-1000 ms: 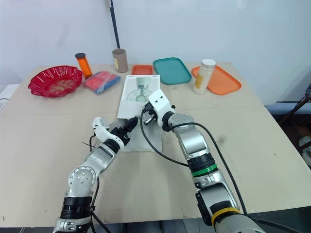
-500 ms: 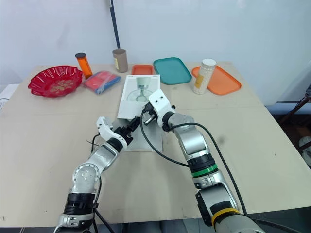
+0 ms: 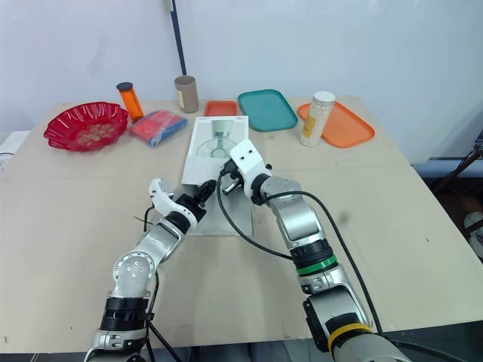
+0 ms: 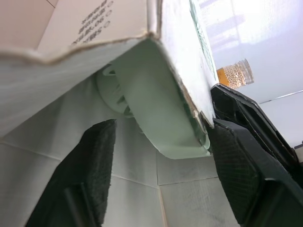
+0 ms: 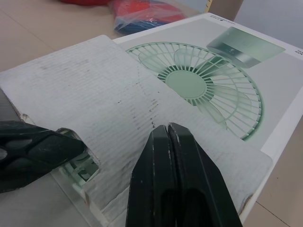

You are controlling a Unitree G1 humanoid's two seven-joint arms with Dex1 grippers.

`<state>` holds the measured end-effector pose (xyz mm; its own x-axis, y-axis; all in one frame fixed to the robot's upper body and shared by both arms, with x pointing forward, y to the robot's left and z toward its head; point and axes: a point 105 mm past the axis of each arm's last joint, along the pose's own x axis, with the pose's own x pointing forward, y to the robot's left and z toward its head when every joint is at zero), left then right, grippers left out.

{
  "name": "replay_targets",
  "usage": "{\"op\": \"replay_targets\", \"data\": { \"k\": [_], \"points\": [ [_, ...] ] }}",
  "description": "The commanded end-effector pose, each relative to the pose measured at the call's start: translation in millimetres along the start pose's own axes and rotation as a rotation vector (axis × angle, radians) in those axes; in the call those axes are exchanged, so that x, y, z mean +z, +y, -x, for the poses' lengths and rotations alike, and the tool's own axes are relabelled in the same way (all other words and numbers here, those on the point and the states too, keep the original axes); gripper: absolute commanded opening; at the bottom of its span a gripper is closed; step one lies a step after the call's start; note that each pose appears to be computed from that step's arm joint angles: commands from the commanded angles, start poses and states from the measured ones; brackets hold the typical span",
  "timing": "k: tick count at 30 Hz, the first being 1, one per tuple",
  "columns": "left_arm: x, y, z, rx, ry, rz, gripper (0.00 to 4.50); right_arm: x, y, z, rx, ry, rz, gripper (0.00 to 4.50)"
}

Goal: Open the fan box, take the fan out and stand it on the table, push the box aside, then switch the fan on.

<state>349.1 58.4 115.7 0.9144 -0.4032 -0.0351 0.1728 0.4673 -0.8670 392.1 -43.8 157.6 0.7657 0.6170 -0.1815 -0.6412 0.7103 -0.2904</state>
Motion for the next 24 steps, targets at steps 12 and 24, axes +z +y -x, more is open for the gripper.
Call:
{"op": "replay_targets", "data": {
  "k": [12, 24],
  "points": [
    [-26.5, -29.4, 4.8, -0.125, 0.079, 0.120, 3.17, -25.5, 11.3, -3.4, 0.038, 0.093, -0.027, 0.00],
    [-20.0, -18.2, 3.1, -0.068, 0.040, 0.134, 3.17, -25.0, 12.7, -4.3, 0.041, 0.091, -0.030, 0.00]
  ]
}}
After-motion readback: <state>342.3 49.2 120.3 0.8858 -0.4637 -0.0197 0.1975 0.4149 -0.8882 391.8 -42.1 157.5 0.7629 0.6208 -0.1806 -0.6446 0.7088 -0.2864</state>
